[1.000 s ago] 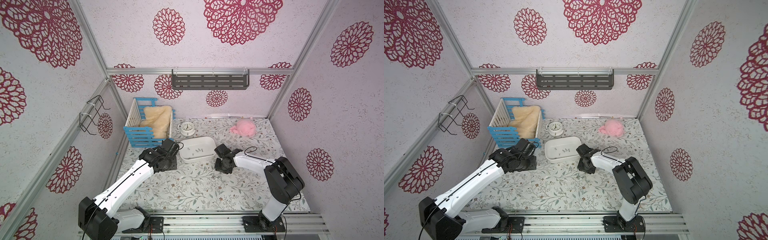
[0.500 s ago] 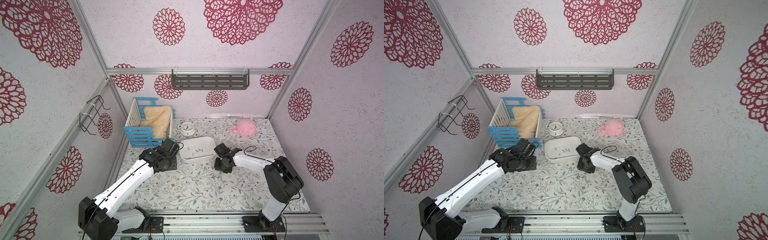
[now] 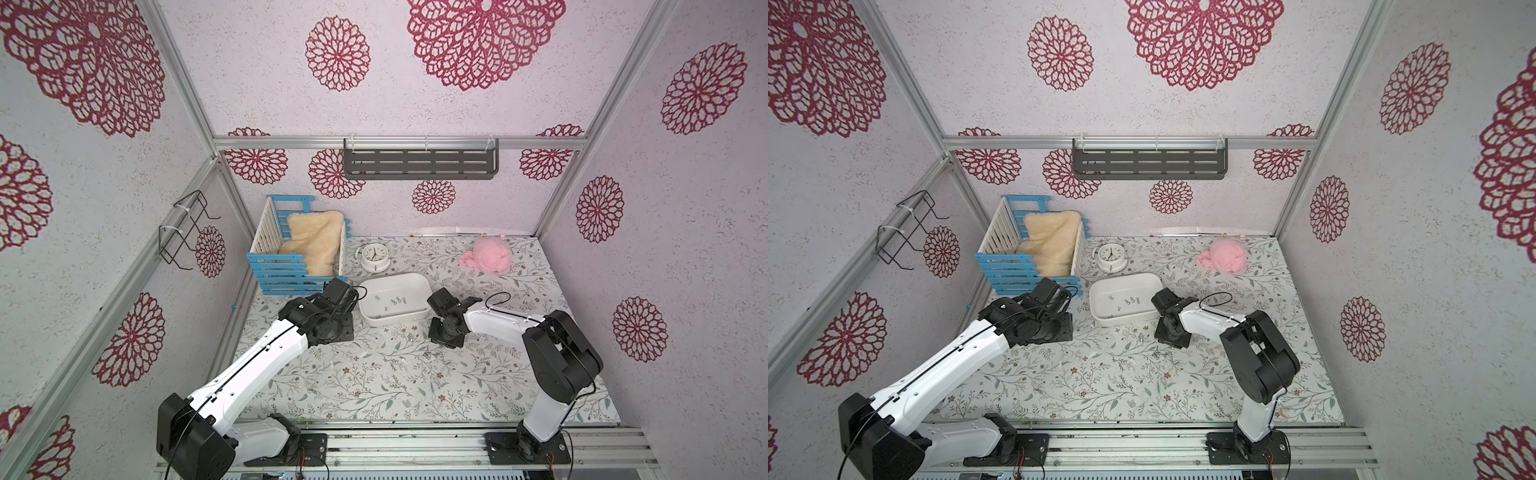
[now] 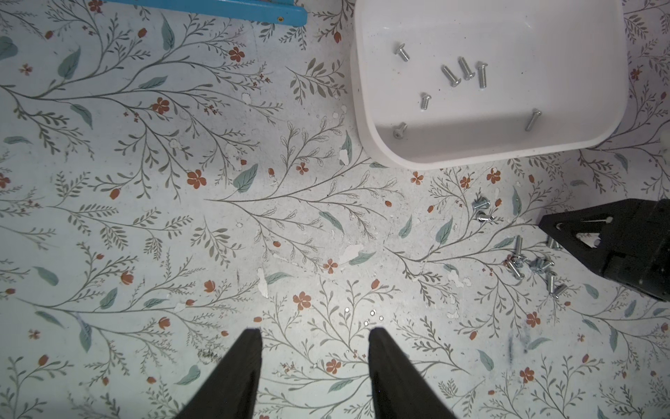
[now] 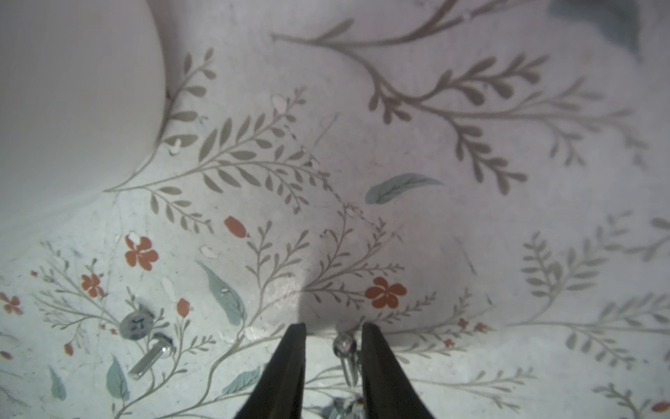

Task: Put the screws on the desktop into the storage box
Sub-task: Pick up the screw from the center of the board.

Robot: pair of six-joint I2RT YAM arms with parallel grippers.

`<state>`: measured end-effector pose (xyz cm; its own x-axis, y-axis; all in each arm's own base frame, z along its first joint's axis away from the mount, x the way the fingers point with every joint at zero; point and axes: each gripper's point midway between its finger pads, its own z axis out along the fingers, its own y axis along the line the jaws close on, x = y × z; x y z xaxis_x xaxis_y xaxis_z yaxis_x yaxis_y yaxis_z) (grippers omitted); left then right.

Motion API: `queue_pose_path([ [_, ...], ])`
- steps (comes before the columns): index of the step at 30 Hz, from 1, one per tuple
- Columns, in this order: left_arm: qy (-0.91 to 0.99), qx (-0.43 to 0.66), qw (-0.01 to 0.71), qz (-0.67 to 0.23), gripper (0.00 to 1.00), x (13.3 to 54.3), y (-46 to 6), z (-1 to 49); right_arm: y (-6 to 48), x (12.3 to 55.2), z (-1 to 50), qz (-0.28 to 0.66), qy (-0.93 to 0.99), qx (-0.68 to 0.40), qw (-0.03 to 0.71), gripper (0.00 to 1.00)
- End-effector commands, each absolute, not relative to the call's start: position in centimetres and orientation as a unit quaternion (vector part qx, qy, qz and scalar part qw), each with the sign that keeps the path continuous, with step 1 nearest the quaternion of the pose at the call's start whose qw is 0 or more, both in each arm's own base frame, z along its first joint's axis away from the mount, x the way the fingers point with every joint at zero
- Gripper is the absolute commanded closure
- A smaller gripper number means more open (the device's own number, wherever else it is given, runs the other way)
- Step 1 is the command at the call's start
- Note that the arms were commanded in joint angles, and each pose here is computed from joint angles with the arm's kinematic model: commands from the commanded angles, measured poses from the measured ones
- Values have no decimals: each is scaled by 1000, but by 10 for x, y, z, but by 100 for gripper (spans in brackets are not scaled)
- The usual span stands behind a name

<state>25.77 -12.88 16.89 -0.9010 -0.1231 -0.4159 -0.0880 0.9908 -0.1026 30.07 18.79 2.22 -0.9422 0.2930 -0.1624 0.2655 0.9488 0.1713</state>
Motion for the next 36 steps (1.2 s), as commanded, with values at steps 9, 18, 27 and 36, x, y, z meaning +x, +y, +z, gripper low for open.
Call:
queue_pose_path([
  [9,972,-59,223,-46,47,259,-128,172,188,305,21,72,983,138,97,78],
  [18,972,-58,224,-47,47,259,-128,173,187,305,22,70,983,137,96,87],
  [27,972,-58,223,-48,47,259,-129,172,187,307,28,71,983,136,102,93],
  [36,972,-58,223,-48,47,258,-128,171,189,311,38,77,982,136,109,96],
])
